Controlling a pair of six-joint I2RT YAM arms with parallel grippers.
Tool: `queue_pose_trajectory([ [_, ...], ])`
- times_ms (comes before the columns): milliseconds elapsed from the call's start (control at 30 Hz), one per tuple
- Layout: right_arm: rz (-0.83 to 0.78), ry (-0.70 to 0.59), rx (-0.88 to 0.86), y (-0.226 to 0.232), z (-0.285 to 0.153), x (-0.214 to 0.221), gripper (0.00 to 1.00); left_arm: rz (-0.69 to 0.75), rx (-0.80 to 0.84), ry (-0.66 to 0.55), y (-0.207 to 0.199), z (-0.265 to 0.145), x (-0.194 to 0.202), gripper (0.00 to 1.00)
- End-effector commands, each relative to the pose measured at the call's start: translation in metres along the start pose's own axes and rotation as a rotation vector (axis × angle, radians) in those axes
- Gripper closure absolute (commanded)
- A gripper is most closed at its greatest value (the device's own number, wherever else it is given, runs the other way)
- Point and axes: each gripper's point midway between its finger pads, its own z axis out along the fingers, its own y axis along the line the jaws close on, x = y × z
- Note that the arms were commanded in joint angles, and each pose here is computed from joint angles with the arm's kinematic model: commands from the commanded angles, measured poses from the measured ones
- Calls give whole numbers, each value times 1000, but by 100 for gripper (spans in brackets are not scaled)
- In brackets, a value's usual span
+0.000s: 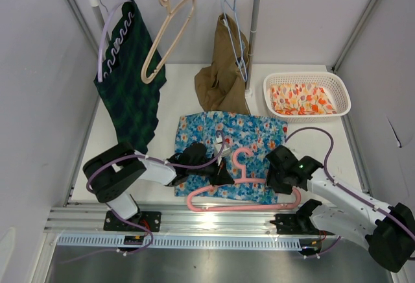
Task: Place the skirt on the hanger
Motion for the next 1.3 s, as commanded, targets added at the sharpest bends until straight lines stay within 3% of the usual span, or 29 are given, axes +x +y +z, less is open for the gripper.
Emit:
queue_pose_trajectory([
  [0, 38, 7, 32, -7, 8, 7, 50, 45, -33, -8, 8, 5, -6, 100],
  [167, 75, -16, 84, -14, 16, 5, 41, 32, -67, -6, 14, 5, -5, 100],
  [600, 94, 5, 83, -15, 29, 15, 41, 27, -83, -21, 17, 5, -6, 100],
  [633, 93, 4, 82, -15, 29, 14, 43, 26, -83, -22, 17, 6, -7, 100],
  [767, 89, -5, 70, -10, 29, 11, 74, 29, -84, -27, 18, 7, -10, 100],
  [833, 88, -6, 67, -9, 29, 10, 82, 28, -85, -24, 18, 7, -10, 100],
  [1033, 102, -15, 29, -2, 28, 0, 94, 35, -96, -25, 21, 6, -11, 100],
  [1267, 103, -80, -12, 14, -5, -50, 99, 54, -130, -36, 28, 5, -17, 100],
])
